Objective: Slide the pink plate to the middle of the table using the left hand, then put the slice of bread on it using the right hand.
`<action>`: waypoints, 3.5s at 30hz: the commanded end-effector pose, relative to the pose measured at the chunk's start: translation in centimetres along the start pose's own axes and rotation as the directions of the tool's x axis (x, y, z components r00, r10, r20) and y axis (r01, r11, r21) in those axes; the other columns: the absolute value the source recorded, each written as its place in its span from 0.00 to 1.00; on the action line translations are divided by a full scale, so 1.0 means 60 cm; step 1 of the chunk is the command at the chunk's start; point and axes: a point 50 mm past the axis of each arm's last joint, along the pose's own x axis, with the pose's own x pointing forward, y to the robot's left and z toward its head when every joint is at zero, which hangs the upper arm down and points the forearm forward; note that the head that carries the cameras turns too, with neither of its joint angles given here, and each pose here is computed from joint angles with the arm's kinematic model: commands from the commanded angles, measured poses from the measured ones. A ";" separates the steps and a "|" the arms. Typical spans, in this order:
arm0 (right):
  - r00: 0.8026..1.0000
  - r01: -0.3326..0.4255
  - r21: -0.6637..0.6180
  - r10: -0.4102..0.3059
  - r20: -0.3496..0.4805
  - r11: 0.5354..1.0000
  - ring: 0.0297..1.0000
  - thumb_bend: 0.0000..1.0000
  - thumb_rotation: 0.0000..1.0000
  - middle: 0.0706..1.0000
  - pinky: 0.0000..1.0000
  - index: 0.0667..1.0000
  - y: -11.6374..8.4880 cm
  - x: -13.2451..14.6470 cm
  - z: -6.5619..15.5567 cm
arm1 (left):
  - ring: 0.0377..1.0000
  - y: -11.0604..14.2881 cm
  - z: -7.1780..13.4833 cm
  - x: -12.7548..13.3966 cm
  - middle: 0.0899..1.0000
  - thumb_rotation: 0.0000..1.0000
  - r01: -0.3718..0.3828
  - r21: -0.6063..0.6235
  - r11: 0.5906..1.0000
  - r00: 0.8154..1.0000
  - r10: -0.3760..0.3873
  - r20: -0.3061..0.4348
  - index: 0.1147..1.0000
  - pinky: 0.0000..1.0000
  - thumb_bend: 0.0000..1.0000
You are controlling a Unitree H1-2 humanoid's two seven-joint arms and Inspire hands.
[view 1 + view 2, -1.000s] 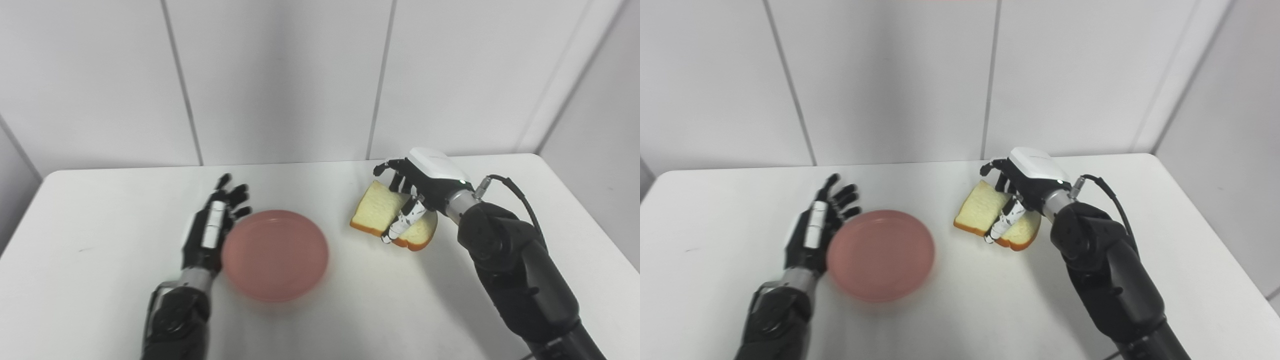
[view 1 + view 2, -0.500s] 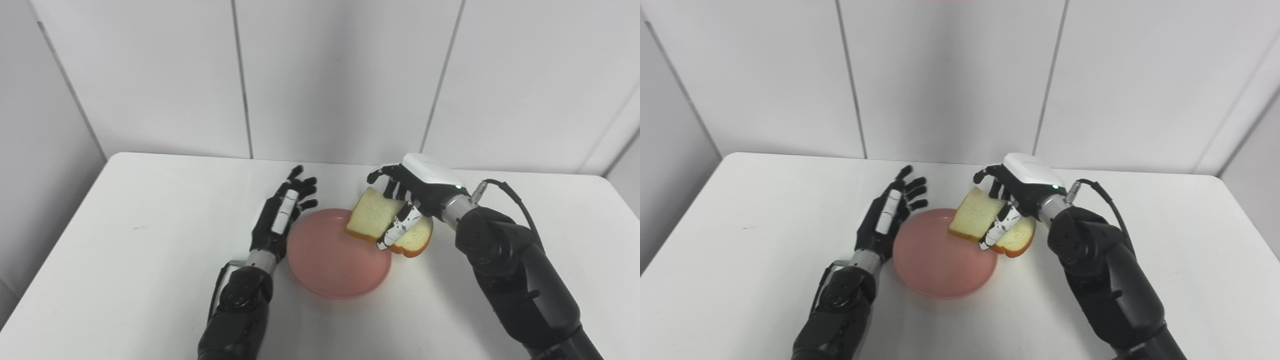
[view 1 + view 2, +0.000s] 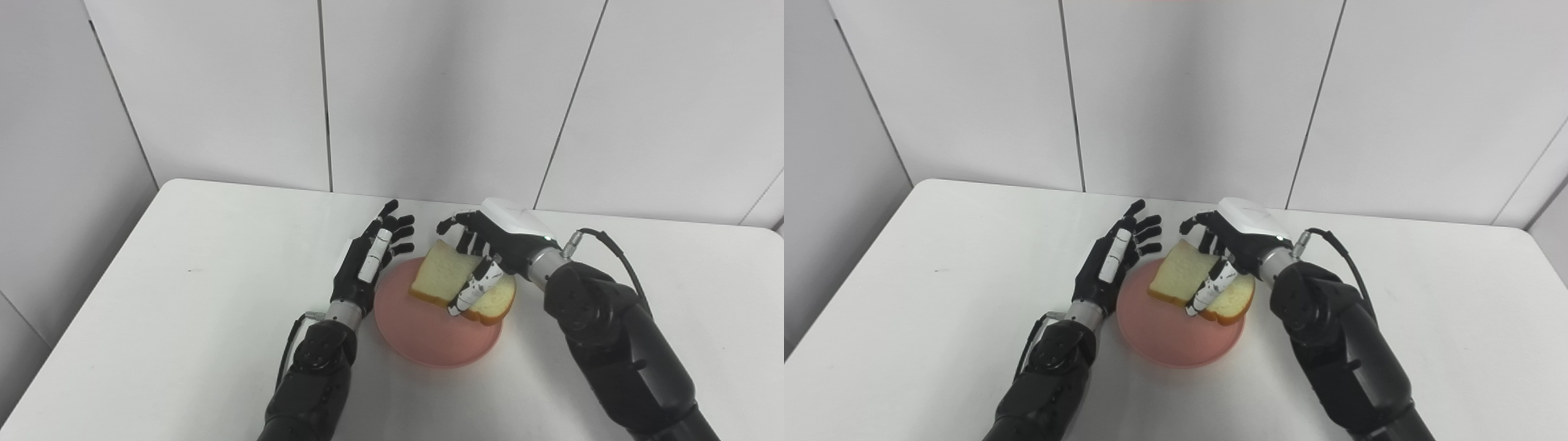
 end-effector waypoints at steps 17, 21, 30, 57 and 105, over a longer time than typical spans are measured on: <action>0.982 0.123 0.071 -0.132 0.131 0.990 0.29 0.57 0.00 0.43 0.23 0.69 0.033 0.008 0.029 | 0.82 -0.004 -0.064 -0.050 0.80 0.82 -0.028 -0.042 0.999 0.994 0.023 -0.107 0.87 0.76 0.84; 0.979 0.145 0.104 -0.158 0.130 0.984 0.29 0.57 0.00 0.43 0.23 0.68 0.046 0.013 0.032 | 0.82 -0.005 -0.064 -0.052 0.78 0.82 -0.026 -0.050 0.998 0.994 0.020 -0.110 0.87 0.77 0.83; 0.987 0.119 0.101 -0.129 0.101 0.988 0.32 0.57 0.00 0.44 0.26 0.70 0.079 0.022 0.030 | 0.82 0.000 -0.062 -0.054 0.80 0.83 -0.021 -0.051 0.998 0.995 0.015 -0.102 0.87 0.76 0.83; 0.994 0.102 -0.111 -0.098 0.040 0.989 0.88 1.00 0.36 0.86 0.91 0.80 0.064 0.020 0.040 | 0.80 0.003 -0.053 -0.059 0.79 0.85 -0.025 -0.041 0.999 0.995 0.021 -0.097 0.87 0.75 0.84; 0.764 0.535 0.805 -0.552 -0.334 0.255 0.81 0.70 1.00 0.84 0.79 0.86 0.155 -0.017 -0.123 | 1.00 0.023 -0.003 -0.082 0.96 0.90 -0.270 0.155 0.950 0.962 0.261 0.074 0.87 1.00 0.76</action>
